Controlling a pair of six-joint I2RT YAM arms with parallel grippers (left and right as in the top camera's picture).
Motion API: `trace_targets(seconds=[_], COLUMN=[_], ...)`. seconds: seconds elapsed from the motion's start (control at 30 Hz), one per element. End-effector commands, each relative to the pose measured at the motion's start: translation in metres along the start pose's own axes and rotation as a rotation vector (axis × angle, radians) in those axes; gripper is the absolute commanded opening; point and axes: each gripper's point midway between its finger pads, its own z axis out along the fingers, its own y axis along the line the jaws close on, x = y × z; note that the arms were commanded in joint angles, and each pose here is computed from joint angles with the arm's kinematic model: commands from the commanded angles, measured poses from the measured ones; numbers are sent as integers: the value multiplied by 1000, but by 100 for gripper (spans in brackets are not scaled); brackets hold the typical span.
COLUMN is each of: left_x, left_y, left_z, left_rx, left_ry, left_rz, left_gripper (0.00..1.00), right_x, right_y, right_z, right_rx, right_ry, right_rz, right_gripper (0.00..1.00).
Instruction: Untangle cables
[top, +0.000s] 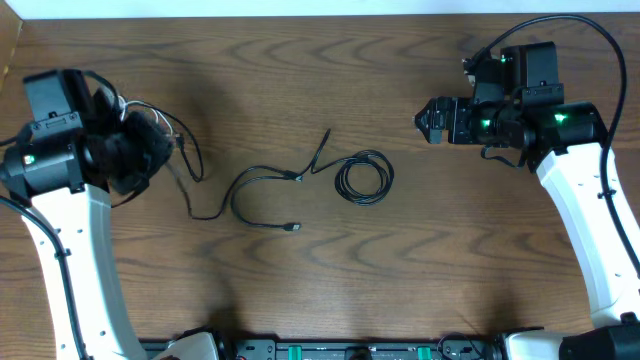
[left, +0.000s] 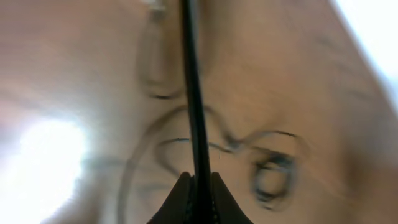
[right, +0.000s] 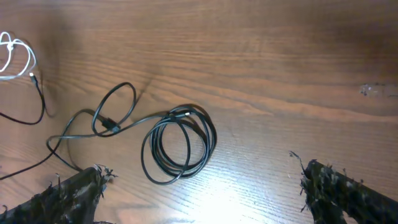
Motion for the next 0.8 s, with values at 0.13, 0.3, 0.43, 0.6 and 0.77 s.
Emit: trace_targets(seconds=[0.13,0.3,0.43,0.6,0.77], left_x=[-42,-55,-66,-89,-113], left_y=[94,137,179,218,257], left_z=[-17,-15,-21,-19,-7], left_rx=[-503,-665,-861,-982,-1034], left_ry=[-193,-186,-191,-236,-267], left_rz=[-36,-98,-132,-198,-245], left_gripper=[7,7,7,7,7], right_x=[0,1,0,0,0], right_y=[2,2,2,2,2], right_z=[3,3,3,3,3], right_rx=[-3,-2,-2,-3,-3], right_ry=[4,6,5,2,3], right_rz=[-27,-48,-53,-54,-72], right_gripper=[99,99,99,99,99])
